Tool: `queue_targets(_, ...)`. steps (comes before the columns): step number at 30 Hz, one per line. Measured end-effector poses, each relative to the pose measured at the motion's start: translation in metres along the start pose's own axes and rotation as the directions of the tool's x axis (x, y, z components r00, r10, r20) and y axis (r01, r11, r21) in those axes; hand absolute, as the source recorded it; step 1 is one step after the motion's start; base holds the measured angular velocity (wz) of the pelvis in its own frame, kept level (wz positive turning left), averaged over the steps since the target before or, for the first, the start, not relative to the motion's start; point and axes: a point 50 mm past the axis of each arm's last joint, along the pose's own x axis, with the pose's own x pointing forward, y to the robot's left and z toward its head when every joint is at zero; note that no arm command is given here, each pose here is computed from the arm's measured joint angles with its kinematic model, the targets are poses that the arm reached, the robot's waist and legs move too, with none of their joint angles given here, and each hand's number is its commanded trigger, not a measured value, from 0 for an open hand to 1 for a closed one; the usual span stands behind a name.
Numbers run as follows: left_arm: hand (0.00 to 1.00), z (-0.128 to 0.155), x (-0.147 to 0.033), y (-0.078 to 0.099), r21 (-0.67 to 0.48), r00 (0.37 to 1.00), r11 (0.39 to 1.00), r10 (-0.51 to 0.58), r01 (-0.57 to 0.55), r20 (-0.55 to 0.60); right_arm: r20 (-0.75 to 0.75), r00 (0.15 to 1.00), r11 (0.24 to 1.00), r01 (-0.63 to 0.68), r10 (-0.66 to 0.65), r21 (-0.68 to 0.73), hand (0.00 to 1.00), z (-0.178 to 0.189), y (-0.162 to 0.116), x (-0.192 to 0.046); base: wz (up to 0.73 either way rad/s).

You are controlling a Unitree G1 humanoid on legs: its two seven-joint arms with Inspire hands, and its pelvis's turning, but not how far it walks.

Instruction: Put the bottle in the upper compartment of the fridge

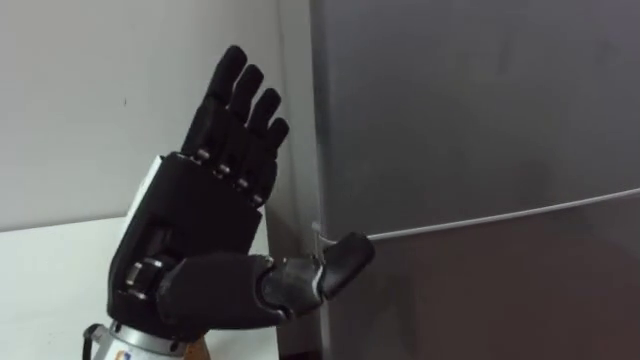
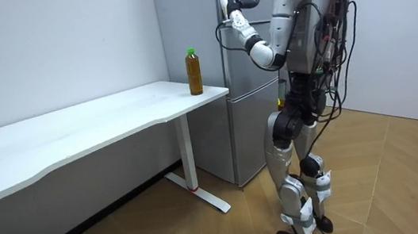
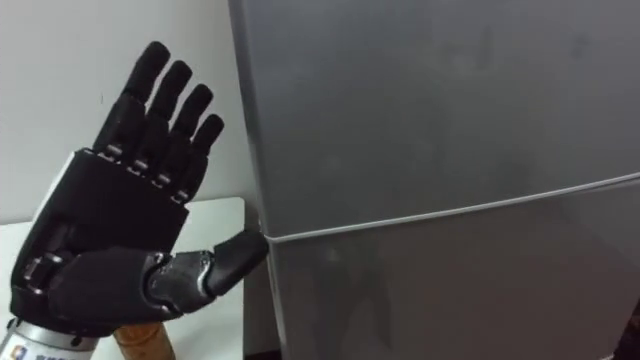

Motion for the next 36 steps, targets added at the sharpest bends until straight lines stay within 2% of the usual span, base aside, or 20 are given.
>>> queue_targets(4,0.0,-0.005,0.001,-0.006,-0.056,0.999,0.998,-0.033,0.033,-0.003,-0.003,1.0,1.0,-0.005,0.005,-0.017,0.0,0.002,0.002,0.001,0.02)
queue_targets(10,0.0,-0.008,0.001,-0.008,-0.073,0.999,0.996,-0.051,0.051,-0.002,-0.001,1.0,0.999,-0.019,0.019,-0.029,0.0,0.003,0.005,0.001,0.01)
queue_targets(19,0.0,-0.022,-0.001,-0.004,-0.102,0.999,0.994,-0.026,0.022,-0.036,-0.001,0.999,0.999,-0.04,0.04,-0.031,0.0,0.004,0.004,0.001,0.0)
queue_targets(20,0.75,-0.023,-0.001,-0.004,-0.103,0.999,0.994,-0.024,0.02,-0.039,-0.001,0.999,0.999,-0.04,0.04,-0.029,0.0,0.004,0.004,0.001,0.0)
queue_targets(21,1.0,-0.024,-0.002,-0.003,-0.105,0.999,0.994,-0.021,0.016,-0.046,-0.001,0.999,0.999,-0.041,0.041,-0.023,0.0,0.004,0.004,0.001,0.0)
queue_targets(26,1.0,-0.027,-0.004,-0.001,-0.106,0.998,0.994,-0.004,-0.002,-0.057,-0.002,0.999,0.999,-0.049,0.049,-0.02,0.0,0.004,0.004,0.001,0.0)
queue_targets(30,1.0,-0.029,-0.006,0.006,-0.098,0.997,0.993,0.053,-0.059,-0.059,-0.003,0.999,0.999,-0.05,0.05,-0.021,0.0,0.003,0.004,0.001,0.03)
queue_targets(36,1.0,-0.031,-0.006,0.003,-0.124,0.998,0.991,0.036,-0.043,-0.059,-0.002,0.999,0.998,-0.054,0.054,-0.029,0.0,0.004,0.005,0.001,0.0)
